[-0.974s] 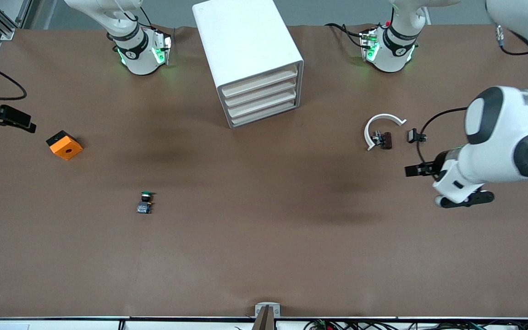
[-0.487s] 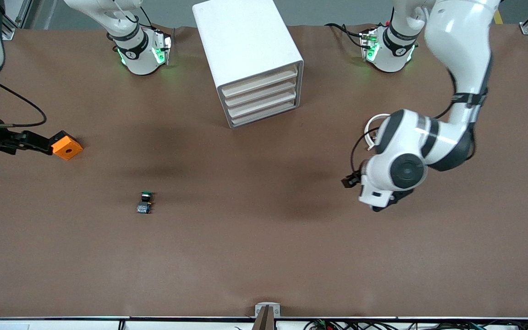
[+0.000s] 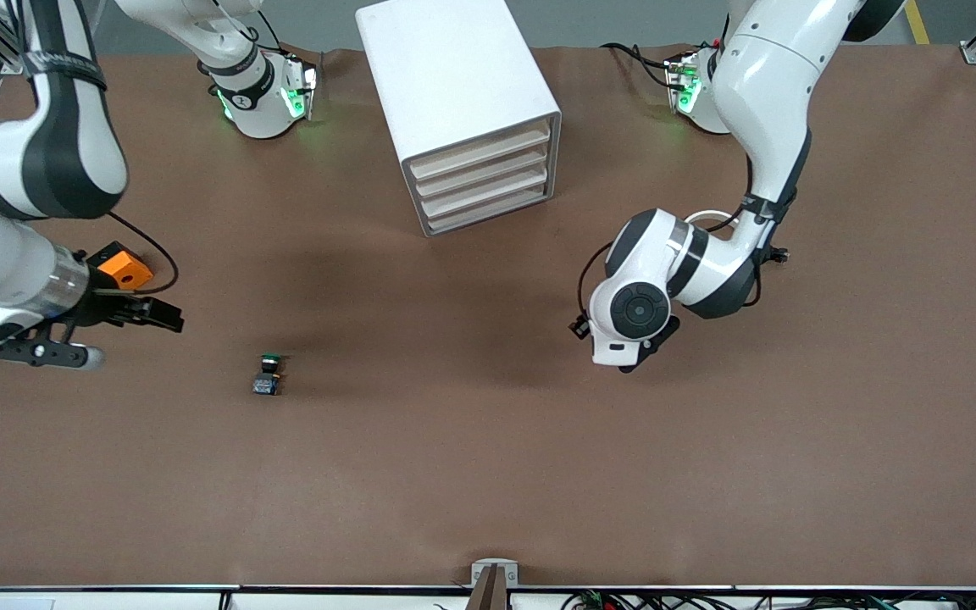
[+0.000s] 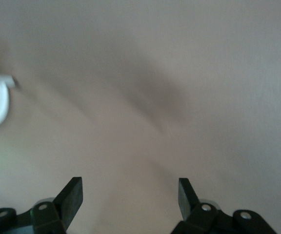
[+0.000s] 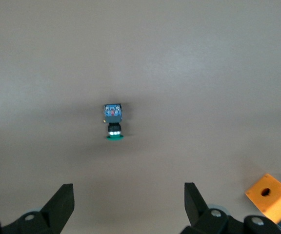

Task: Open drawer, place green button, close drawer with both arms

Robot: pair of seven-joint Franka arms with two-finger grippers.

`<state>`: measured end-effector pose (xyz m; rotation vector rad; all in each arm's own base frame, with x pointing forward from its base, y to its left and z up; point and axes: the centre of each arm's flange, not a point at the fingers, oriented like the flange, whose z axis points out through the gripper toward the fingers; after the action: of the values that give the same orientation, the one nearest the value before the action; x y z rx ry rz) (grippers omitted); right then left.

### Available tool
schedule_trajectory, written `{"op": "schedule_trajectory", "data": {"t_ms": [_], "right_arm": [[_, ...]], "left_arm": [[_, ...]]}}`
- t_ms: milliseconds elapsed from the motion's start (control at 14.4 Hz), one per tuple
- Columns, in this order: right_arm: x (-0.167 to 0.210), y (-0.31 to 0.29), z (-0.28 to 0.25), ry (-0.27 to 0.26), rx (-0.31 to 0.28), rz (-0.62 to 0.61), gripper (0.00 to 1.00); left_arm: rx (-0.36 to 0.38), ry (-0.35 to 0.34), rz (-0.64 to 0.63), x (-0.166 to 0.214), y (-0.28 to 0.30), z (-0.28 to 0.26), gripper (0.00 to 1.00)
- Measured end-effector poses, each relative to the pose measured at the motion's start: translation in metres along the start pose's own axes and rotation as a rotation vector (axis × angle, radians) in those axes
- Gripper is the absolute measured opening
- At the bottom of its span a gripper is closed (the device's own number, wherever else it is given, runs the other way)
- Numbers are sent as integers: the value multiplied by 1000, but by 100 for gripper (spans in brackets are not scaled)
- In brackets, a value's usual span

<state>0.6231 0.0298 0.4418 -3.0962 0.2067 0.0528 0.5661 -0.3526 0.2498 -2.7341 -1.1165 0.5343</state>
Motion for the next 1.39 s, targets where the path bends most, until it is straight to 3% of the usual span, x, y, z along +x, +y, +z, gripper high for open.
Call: {"op": "schedule_trajectory", "data": {"t_ms": [348,557,696,905,1114,1392], "right_arm": [[18,-24,66,14,-15,-5,100],[29,-25,109,15,-24,-6,100],[35,-24,135,22,-29,2,100],[41,-29,171,45,-31,28,100],[42,-45,200,65,-32,24,100],[39,-50,226,50,-40,19,100]], "left_arm": [[21,-119,-259,-58,16,23,92],[83,-184,-553,-88,25,49,92],[124,-231,-736,-92,27,60,92],[191,-256,-912,-94,26,67,92],[294,-323,-1015,-101,23,78,92],[428,-430,-1062,-105,23,114,93]]}}
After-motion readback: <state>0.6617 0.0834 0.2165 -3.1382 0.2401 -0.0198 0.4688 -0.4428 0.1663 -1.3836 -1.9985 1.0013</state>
